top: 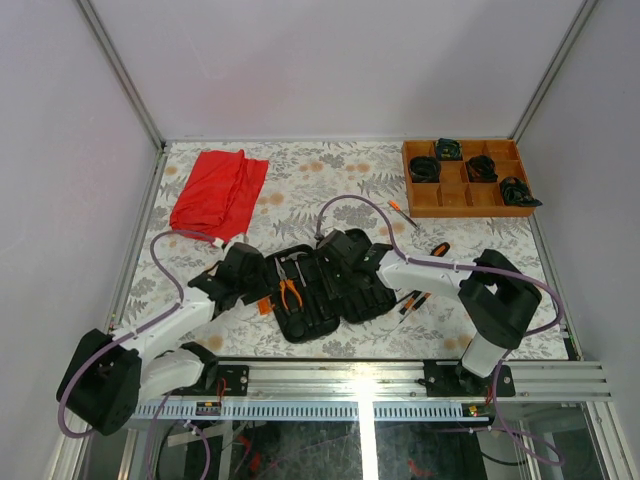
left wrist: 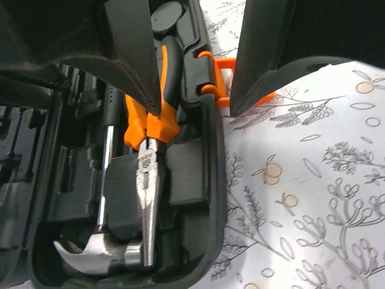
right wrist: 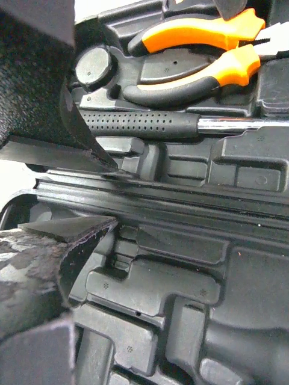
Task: Sort the tools into containers
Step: Adjust the storage box at the center of the board.
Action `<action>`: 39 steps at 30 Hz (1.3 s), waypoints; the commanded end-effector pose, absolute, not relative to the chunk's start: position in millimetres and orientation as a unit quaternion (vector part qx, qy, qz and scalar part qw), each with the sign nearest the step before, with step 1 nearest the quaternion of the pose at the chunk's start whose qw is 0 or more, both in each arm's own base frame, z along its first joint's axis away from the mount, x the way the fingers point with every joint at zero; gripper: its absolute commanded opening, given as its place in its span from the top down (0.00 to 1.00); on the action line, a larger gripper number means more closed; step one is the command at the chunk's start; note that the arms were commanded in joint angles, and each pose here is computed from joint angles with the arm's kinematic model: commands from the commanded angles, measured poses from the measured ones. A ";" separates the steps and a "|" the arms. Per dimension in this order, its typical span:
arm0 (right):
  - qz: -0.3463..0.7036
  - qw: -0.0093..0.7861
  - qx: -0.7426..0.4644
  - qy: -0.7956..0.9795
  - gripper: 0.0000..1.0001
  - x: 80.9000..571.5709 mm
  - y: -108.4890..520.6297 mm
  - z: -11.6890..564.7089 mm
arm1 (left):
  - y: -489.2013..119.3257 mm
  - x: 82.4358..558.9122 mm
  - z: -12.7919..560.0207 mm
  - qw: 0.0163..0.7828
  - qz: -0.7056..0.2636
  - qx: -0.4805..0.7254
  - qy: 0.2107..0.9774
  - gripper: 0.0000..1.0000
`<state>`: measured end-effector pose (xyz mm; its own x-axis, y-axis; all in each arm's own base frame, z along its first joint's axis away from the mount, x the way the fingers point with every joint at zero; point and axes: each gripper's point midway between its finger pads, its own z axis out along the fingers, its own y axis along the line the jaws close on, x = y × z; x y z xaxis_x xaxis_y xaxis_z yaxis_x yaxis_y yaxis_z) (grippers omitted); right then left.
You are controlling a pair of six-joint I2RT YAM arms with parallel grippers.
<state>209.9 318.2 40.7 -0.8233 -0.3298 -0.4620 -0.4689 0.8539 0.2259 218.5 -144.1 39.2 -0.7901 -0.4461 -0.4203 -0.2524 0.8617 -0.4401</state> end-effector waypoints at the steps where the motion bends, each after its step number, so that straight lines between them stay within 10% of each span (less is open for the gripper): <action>1: 0.226 0.188 -0.190 0.937 0.60 196.6 334.1 51.0 | -159.6 243.4 57.0 0.296 -0.215 -0.164 0.916 0.53; 20: 0.156 0.305 -0.168 0.924 0.52 225.4 303.8 99.2 | -144.6 241.6 68.4 0.317 -0.190 -0.164 0.915 0.59; 39: 0.296 0.251 -0.214 0.897 0.62 234.1 431.7 106.1 | -142.7 219.3 47.2 0.296 -0.206 -0.163 0.918 0.60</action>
<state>229.3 407.6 96.6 -0.7858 -0.2451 -0.5679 -0.5174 0.7635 0.3864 220.7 -141.2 48.0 -0.7748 -0.4196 -0.4729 -0.1923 0.8690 -0.4560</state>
